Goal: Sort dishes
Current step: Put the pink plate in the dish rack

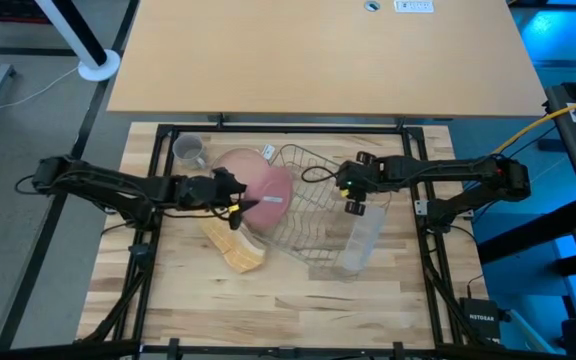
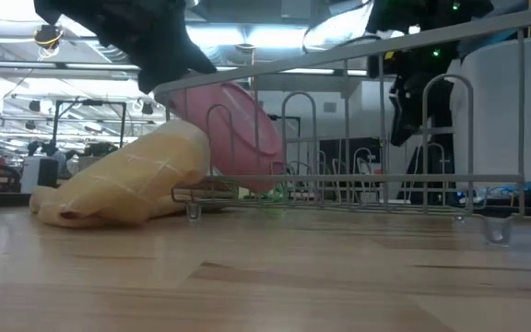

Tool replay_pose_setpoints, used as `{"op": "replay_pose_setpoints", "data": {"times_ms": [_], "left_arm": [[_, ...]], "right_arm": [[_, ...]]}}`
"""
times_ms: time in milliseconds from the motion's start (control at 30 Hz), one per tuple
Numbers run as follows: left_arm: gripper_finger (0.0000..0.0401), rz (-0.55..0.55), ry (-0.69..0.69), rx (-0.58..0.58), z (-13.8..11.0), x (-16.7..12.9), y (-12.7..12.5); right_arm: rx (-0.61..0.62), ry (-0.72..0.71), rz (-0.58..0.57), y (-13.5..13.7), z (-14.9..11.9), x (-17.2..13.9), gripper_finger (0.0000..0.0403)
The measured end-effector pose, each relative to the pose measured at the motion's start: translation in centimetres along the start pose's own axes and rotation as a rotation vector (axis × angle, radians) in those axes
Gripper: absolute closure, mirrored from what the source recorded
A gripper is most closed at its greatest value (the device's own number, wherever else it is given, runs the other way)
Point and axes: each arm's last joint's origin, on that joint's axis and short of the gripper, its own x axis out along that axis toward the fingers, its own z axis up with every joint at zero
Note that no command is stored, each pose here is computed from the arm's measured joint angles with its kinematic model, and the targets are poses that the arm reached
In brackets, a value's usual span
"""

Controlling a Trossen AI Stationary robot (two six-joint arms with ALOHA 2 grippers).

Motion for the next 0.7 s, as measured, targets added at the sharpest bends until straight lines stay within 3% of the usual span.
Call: {"op": "replay_pose_setpoints", "data": {"times_ms": [333, 600, 700], "left_arm": [[0.0189, 0.002, -0.122, -0.058, 0.9, 1.5, -0.1], [0.0189, -0.002, -0.012, -0.075, -1.0, 4.0, 0.0], [0.0189, -0.003, -0.019, -0.069, -1.0, 4.2, -0.1]], "right_arm": [[0.000, -0.191, 0.063, -0.4, 2.7, -1.8, 0.0260], [0.001, -0.212, 0.095, -0.4, 3.0, -2.1, 0.0260], [-0.009, -0.291, 0.110, -0.4, 3.8, -2.3, 0.0260]]}}
